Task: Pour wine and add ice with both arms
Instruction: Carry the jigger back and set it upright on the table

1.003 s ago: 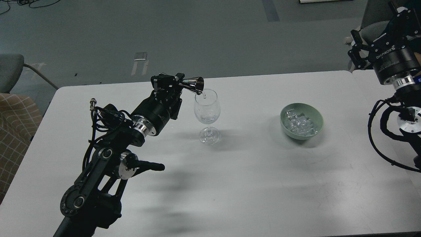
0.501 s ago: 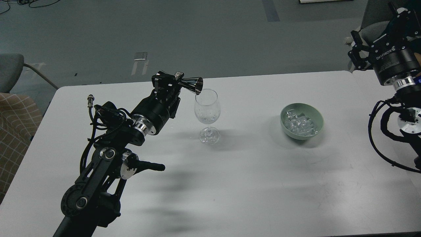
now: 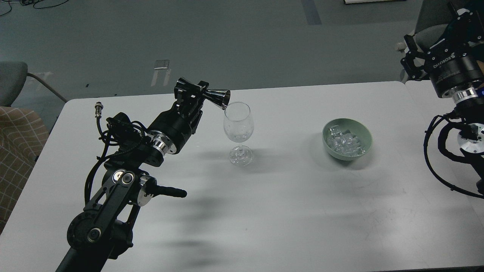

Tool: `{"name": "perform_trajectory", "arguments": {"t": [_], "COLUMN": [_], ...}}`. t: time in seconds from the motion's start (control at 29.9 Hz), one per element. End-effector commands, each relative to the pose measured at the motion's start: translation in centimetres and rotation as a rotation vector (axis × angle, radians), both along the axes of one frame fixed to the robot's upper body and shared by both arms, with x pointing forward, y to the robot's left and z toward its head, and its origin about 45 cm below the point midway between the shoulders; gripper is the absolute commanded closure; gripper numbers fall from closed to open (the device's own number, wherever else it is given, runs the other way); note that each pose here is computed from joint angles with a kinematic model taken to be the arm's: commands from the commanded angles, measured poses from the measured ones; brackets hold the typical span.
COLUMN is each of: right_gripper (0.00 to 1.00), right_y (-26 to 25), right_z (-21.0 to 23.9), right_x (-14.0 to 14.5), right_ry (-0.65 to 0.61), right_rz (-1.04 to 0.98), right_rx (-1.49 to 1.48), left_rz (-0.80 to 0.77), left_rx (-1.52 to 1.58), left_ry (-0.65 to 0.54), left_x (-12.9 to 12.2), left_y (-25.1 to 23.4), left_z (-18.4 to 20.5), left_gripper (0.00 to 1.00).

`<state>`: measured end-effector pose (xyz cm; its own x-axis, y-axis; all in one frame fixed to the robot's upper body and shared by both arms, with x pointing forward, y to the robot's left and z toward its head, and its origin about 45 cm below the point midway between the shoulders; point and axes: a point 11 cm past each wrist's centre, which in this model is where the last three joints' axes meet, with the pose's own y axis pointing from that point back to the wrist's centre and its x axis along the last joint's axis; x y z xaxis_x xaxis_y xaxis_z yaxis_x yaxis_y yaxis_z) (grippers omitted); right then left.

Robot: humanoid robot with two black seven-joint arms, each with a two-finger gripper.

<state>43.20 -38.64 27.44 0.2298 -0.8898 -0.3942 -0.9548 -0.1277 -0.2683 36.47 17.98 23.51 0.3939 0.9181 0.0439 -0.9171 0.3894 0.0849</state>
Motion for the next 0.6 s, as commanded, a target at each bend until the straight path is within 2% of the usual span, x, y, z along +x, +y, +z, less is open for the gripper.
{"name": "perform_trajectory", "arguments": {"t": [0.0, 0.23, 0.43, 0.57], "right_gripper": [0.00, 0.00, 0.00, 0.00], "right_y": [0.0, 0.0, 0.0, 0.1], "right_z": [0.0, 0.0, -0.1, -0.1], "right_x": [0.0, 0.0, 0.0, 0.0], "right_ry": [0.000, 0.000, 0.002, 0.002], "right_rz": [0.000, 0.000, 0.000, 0.001], "right_rx": [0.000, 0.000, 0.001, 0.002], "left_rz": [0.045, 0.227, 0.341, 0.417], "left_rx": [-0.079, -0.508, -0.733, -0.999], "left_ry": [0.033, 0.177, 0.278, 0.349], "left_x": [0.3, 0.6, -1.5, -3.5], "left_y": [0.8, 5.7, 9.8, 12.0], "left_z": [0.1, 0.1, -2.7, -4.8], "left_gripper": [0.93, 0.93, 0.90, 0.88]}}
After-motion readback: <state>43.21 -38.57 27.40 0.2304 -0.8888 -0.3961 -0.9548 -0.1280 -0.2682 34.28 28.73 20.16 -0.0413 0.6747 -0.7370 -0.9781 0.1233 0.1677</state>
